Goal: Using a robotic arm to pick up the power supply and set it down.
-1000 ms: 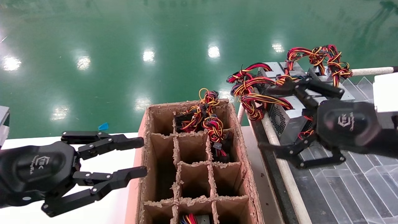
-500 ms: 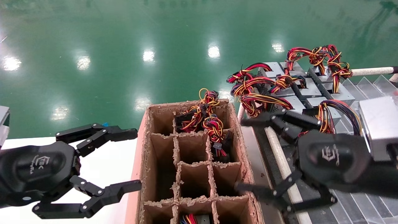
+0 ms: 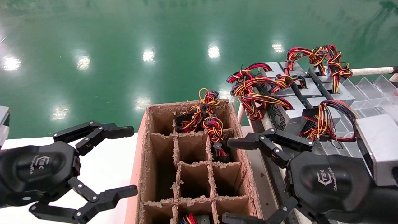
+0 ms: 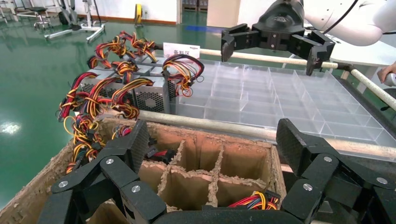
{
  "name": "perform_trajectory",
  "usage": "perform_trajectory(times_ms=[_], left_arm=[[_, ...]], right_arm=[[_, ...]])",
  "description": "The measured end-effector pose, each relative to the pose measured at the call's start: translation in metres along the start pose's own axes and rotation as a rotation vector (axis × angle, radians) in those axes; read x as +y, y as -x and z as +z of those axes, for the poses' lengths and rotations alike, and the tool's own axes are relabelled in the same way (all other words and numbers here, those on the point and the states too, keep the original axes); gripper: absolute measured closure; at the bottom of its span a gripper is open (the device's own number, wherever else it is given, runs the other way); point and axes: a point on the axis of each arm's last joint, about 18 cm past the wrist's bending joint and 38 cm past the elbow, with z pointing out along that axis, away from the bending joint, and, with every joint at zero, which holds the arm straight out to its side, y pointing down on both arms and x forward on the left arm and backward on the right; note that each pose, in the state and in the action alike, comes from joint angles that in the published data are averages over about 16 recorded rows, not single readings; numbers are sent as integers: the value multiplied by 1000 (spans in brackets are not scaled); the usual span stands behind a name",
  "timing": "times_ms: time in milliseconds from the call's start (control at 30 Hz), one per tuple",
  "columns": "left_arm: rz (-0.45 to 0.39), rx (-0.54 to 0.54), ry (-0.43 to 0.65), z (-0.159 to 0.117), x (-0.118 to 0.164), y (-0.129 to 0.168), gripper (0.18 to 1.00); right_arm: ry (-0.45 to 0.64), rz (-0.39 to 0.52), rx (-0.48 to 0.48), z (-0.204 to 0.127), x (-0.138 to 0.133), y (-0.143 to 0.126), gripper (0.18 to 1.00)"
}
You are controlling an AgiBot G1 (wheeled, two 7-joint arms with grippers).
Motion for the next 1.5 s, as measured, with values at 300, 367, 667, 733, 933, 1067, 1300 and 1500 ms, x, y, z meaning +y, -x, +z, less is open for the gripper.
perform_trajectory(times_ms=[300,367,667,733,933,1067,1300,1500], left_arm=[[0,0,0,0,0,0,185],[0,0,0,0,0,0,184],[0,0,0,0,0,0,184],[0,0,0,0,0,0,184],[0,0,0,0,0,0,184],[0,0,0,0,0,0,184],[0,0,0,0,0,0,184],[0,0,0,0,0,0,184]], right_arm=[[1,-5,4,-1,0,-2,179],[2,-6,5,-1,0,-2,179],[5,-8,8,-2,0,-4,179],[5,-9,8,-2,0,-4,179],[6,-10,9,-2,0,-4,179],[7,-10,9,-2,0,-4,179],[7,-10,10,-2,0,-4,179],[8,-10,10,-2,0,-4,179]])
